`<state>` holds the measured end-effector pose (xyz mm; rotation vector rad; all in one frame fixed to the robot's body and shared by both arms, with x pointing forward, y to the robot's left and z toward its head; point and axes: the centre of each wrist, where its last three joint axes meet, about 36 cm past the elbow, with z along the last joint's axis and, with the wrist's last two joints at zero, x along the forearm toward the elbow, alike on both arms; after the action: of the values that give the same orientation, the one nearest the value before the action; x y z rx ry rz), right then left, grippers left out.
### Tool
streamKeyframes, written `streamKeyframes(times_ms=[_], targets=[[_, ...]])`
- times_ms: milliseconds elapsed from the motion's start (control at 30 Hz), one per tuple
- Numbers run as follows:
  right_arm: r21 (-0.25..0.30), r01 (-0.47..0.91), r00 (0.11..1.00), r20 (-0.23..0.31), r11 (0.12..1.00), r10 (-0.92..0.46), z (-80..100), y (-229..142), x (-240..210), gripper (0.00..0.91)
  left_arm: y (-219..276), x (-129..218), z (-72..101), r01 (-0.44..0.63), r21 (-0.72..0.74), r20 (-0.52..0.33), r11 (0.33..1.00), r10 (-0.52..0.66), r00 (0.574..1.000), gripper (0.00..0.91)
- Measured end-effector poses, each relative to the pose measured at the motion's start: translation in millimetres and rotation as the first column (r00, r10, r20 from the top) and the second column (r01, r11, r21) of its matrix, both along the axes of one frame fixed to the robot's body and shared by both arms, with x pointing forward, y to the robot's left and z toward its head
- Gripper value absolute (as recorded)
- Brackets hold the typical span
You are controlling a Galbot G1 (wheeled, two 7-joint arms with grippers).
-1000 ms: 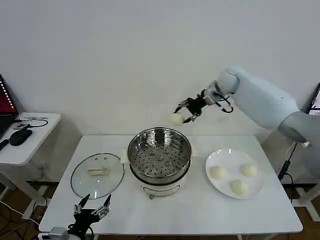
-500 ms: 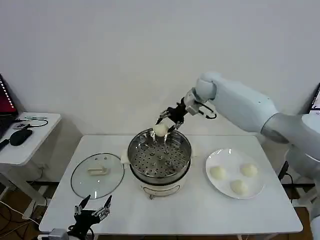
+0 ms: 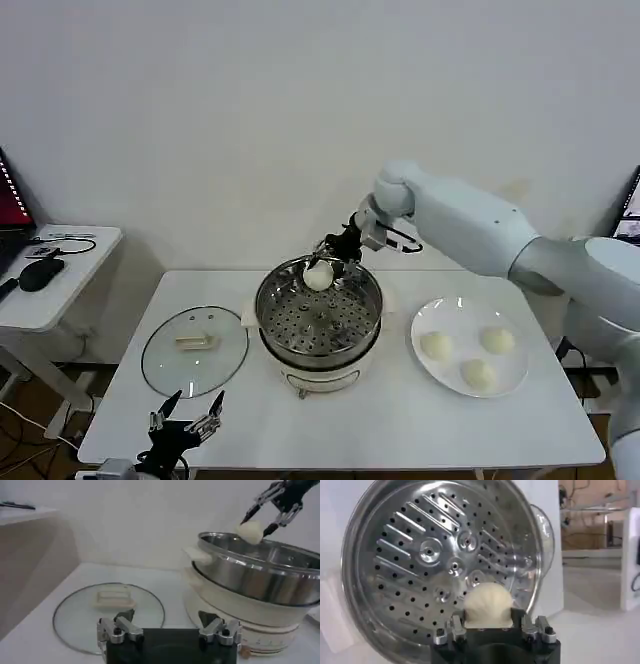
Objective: Take steamed baozi put them in steamer then cover it.
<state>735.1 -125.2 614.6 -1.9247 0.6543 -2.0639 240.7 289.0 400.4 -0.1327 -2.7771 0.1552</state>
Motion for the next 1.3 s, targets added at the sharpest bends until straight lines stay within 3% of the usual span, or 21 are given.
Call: streamKeyframes(times_ms=[433,733,767,867,1100,1300], targets=[[-0.045,-0.001,1.0,0.007,0.999,0.001,-17.9,8.7,2.0,0.615,-3.3,0.6,4.8,0.005,-0.01,0.013,1.0,-0.005,1.0,0.907],[-0.046,0.008,1.0,-0.001,0.999,-0.008,-28.7,10.4,3.6,0.615,-5.5,0.5,5.6,0.002,-0.018,0.015,1.0,-0.002,1.0,0.907],[-0.045,0.008,1.0,-0.003,0.999,-0.008,-30.0,10.7,3.5,0.625,-5.7,0.4,5.4,0.002,-0.019,0.014,1.0,-0.002,1.0,0.907],[-0.04,0.008,1.0,-0.005,0.999,-0.009,-32.9,11.8,3.5,0.907,-6.2,0.2,4.8,0.003,-0.02,0.012,1.0,-0.003,1.0,0.907],[-0.032,0.009,1.0,-0.005,0.999,-0.01,-33.5,11.8,3.5,0.907,-6.6,0.5,4.0,0.002,-0.02,0.011,1.0,-0.002,1.0,0.907],[-0.008,0.015,1.0,0.003,1.0,-0.015,-22.5,7.1,4.7,0.907,-5.8,0.6,4.1,0.002,-0.016,0.01,1.0,-0.001,1.0,0.907]])
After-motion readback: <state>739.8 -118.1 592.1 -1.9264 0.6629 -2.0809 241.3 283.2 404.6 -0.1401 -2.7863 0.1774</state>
